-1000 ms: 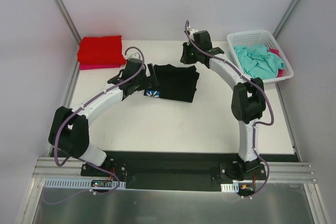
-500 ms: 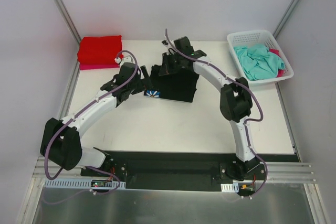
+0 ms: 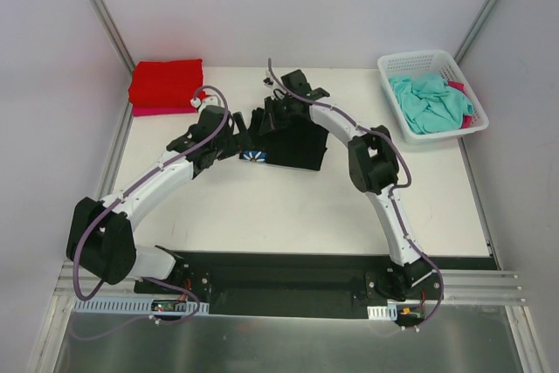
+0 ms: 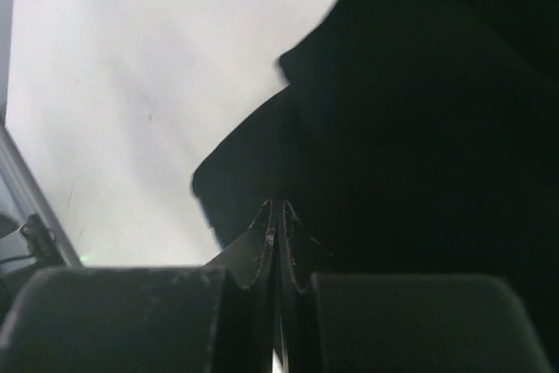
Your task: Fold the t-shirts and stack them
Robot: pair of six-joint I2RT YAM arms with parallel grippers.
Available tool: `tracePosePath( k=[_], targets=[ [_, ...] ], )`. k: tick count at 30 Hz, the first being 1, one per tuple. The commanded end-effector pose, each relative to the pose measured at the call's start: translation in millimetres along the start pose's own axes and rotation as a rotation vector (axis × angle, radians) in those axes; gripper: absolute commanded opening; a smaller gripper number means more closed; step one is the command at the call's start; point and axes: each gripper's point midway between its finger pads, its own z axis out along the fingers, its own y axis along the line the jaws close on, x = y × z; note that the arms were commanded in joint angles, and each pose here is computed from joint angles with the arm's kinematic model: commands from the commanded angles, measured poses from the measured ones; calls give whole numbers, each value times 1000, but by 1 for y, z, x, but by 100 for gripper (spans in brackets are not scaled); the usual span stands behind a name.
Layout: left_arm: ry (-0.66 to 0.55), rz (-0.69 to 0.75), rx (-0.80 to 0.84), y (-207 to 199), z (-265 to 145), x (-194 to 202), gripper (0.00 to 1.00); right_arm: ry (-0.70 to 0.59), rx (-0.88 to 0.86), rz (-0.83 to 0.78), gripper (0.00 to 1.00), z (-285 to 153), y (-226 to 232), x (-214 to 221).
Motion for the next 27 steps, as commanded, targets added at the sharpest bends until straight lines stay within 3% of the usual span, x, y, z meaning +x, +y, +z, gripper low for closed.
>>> tracePosePath(
  k=[1, 9, 15, 22, 23, 27],
  targets=[
    [-31, -14, -3, 0, -13, -12, 99, -160, 53, -25, 1, -16, -27, -54],
    [-24, -10, -13, 6, -22, -9, 99, -423, 180, 21, 1, -82, -104, -130],
    [-12, -13, -15, 9, -28, -5, 99, -507, 205, 60, 1, -109, -141, -150],
    [-6, 41, -20, 5, -20, -9, 99, -441, 164, 72, 1, -144, -98, -127],
    [9, 57, 5, -1, -19, -10, 99, -380, 169, 117, 1, -138, -102, -103],
    [20, 98, 98, -29, -1, -24, 99, -354, 128, 167, 1, -159, -72, -66]
  ],
)
